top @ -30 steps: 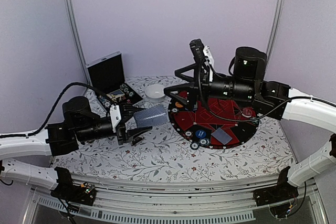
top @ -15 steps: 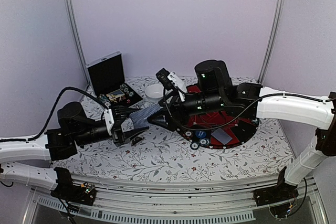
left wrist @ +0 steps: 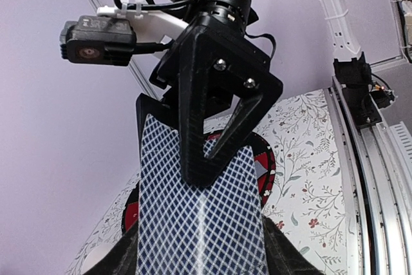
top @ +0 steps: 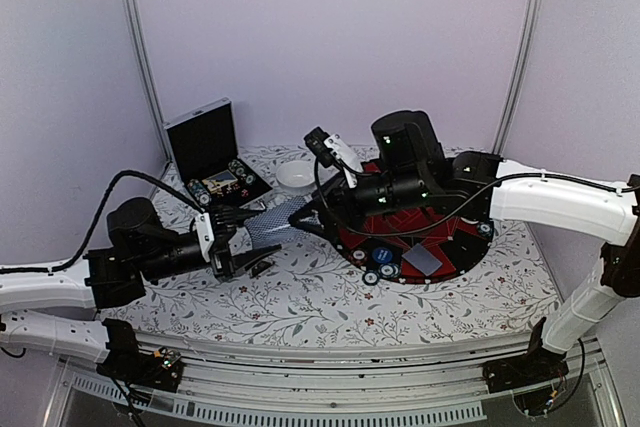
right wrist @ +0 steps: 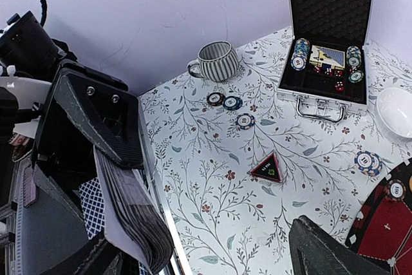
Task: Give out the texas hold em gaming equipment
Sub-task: Pick up the poker card from the face-down deck piles.
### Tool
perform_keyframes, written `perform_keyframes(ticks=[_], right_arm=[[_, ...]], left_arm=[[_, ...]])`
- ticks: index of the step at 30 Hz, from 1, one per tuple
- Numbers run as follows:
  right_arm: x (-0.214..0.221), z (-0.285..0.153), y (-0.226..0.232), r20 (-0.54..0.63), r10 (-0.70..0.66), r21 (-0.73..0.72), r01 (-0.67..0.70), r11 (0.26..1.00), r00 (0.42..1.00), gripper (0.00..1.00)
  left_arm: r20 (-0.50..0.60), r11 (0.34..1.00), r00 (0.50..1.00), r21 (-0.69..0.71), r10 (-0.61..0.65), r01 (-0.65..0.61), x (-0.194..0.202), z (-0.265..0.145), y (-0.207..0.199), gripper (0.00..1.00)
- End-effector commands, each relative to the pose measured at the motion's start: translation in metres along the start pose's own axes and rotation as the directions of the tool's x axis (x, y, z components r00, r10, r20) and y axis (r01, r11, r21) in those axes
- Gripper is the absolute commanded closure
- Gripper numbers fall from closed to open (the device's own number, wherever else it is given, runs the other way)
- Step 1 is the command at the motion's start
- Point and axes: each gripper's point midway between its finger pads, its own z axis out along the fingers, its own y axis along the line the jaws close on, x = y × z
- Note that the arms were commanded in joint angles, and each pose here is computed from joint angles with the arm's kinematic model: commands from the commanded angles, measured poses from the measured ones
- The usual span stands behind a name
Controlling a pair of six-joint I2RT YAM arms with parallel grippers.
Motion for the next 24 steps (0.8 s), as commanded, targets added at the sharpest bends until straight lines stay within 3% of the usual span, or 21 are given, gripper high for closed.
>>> perform_keyframes(ticks=[1, 6, 19, 24], right_arm=[[-0.007, -0.016, -0.005, 0.000, 0.005, 0.037, -0.005, 0.999, 1.000, 0.14], [-0.009, -0.012, 0.013, -0.022, -0.002, -0.068, 0.001, 0.998, 1.000, 0.31], [-0.014, -0.022, 0.020, -0.020, -0.016, -0.095, 0.014, 0.995, 1.000, 0.89], [-0.015, -0.032, 0.015, -0.020, -0.017, -0.055, 0.016, 0.998, 1.000, 0.97]], left_arm=[[0.072, 1.000, 0.997, -0.014, 0.022, -0.021, -0.019, -0.003, 0.002, 0.49], [0.059, 1.000, 0.998, -0.020, 0.021, -0.020, -0.016, -0.002, 0.003, 0.48], [0.037, 0.999, 0.999, -0.032, 0.020, -0.019, -0.011, 0.000, 0.005, 0.49], [0.026, 0.999, 0.999, -0.035, 0.019, -0.018, -0.009, 0.001, 0.005, 0.48]])
